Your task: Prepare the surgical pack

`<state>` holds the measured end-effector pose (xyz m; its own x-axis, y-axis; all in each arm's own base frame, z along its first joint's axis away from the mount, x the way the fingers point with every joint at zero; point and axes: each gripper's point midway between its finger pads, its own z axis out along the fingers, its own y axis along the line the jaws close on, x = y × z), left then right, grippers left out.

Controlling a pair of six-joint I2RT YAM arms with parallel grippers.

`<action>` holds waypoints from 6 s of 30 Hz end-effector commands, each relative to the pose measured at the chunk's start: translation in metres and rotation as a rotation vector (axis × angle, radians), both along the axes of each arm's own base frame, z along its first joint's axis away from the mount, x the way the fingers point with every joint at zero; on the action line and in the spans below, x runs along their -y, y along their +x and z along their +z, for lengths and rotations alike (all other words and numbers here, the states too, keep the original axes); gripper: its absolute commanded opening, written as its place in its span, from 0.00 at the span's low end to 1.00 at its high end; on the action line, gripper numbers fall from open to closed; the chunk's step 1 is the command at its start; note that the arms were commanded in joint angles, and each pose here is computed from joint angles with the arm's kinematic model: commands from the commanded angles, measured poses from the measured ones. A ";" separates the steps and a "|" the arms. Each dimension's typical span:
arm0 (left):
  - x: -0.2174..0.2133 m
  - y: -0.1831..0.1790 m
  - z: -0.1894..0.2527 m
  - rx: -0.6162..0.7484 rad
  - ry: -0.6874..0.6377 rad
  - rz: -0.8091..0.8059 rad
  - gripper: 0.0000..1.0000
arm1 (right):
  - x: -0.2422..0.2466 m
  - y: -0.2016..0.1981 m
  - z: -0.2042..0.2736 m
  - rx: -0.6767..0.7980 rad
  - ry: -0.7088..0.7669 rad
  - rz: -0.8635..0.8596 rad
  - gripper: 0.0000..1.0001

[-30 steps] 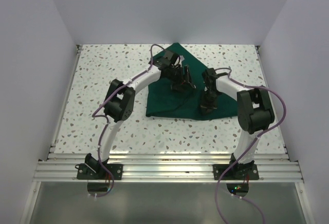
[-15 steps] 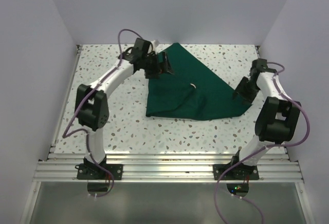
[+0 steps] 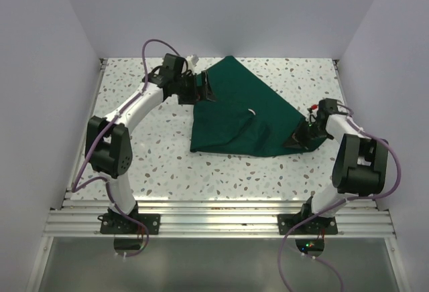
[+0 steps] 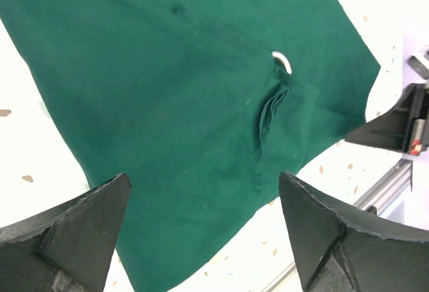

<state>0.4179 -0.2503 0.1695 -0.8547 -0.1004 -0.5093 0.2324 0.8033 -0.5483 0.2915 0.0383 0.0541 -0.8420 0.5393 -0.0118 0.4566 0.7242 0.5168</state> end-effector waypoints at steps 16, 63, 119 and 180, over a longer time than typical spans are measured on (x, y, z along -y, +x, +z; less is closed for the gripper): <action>-0.007 -0.004 0.002 0.008 -0.038 -0.039 0.93 | 0.013 -0.008 -0.043 -0.069 -0.043 0.005 0.00; -0.037 -0.009 -0.040 -0.154 -0.065 0.054 0.99 | 0.170 0.053 -0.055 -0.038 -0.365 -0.288 0.39; -0.078 -0.038 -0.139 -0.481 0.088 0.191 0.90 | -0.308 0.132 0.175 0.598 -0.025 0.513 0.00; -0.020 0.019 -0.039 -0.305 -0.233 0.104 0.38 | -0.338 0.061 0.053 0.216 0.465 0.713 0.00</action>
<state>0.4229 -0.2276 0.1127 -0.9526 -0.2658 -0.1483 -0.0826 0.6947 -0.7146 0.3523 0.3686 0.0942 -0.9895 -0.1094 -0.0947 -0.1395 0.5479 0.8248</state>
